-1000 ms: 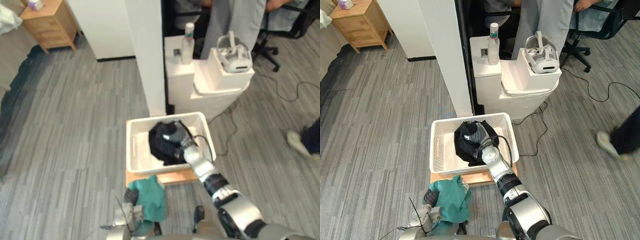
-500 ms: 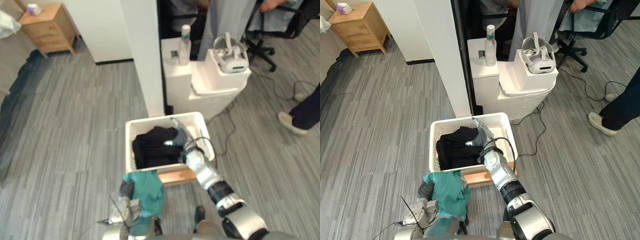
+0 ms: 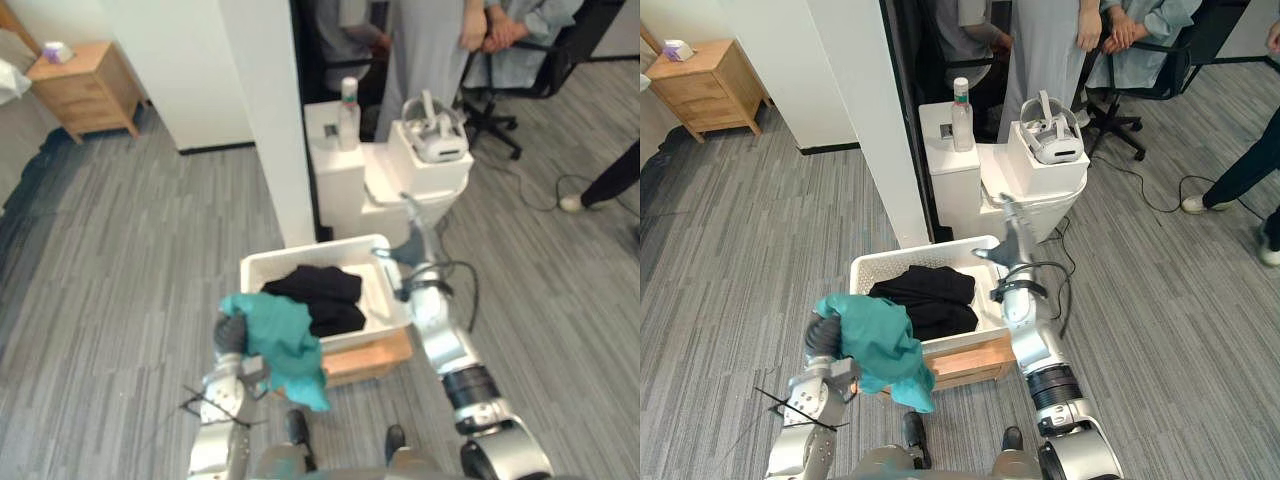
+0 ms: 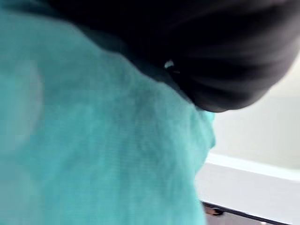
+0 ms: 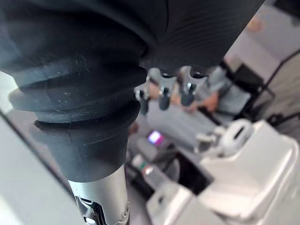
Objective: Tidy the bed and pick cloth on bed and put in laundry
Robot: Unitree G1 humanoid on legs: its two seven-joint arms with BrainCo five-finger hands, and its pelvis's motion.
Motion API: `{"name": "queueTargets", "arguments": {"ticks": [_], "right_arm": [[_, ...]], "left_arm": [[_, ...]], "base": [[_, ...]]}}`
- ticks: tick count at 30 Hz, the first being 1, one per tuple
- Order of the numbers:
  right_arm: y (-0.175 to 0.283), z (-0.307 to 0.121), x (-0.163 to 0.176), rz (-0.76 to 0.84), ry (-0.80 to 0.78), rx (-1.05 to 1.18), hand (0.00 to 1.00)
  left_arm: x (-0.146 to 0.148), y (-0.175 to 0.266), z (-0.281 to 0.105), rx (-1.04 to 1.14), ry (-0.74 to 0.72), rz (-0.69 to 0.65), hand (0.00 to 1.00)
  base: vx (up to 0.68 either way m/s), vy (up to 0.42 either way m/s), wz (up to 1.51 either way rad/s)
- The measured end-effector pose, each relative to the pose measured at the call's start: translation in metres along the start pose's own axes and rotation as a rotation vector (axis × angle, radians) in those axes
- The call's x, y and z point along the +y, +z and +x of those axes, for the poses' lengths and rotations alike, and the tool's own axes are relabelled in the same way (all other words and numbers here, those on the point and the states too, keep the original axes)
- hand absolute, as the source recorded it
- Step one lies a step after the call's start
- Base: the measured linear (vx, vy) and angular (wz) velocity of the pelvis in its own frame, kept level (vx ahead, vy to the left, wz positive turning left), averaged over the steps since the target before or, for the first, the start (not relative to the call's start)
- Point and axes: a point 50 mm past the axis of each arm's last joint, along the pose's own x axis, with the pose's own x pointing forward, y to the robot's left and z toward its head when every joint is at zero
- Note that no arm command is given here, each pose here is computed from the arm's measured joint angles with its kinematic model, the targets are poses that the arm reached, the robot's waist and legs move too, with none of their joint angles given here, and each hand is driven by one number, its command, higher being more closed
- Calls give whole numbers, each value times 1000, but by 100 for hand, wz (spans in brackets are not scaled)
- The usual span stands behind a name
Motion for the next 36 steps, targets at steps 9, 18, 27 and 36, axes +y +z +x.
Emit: {"name": "queueTargets", "arguments": {"ticks": [9,18,27,36], "right_arm": [[-77,-17,-55,-23,-172,265,0],[-183,-110,-65,50,-175,800,0],[-214,-205,-61,37,-92,1087,0],[-207,-242,-33,98,-41,1195,0]], "left_arm": [[-9,92,33,-443,-32,-27,100],[-8,118,84,-517,25,95,100],[-2,102,110,-400,57,278,100],[-10,38,108,-150,-30,445,100]], "base": [[-13,13,-8],[-2,6,-1],[2,5,-3],[2,9,-6]]}}
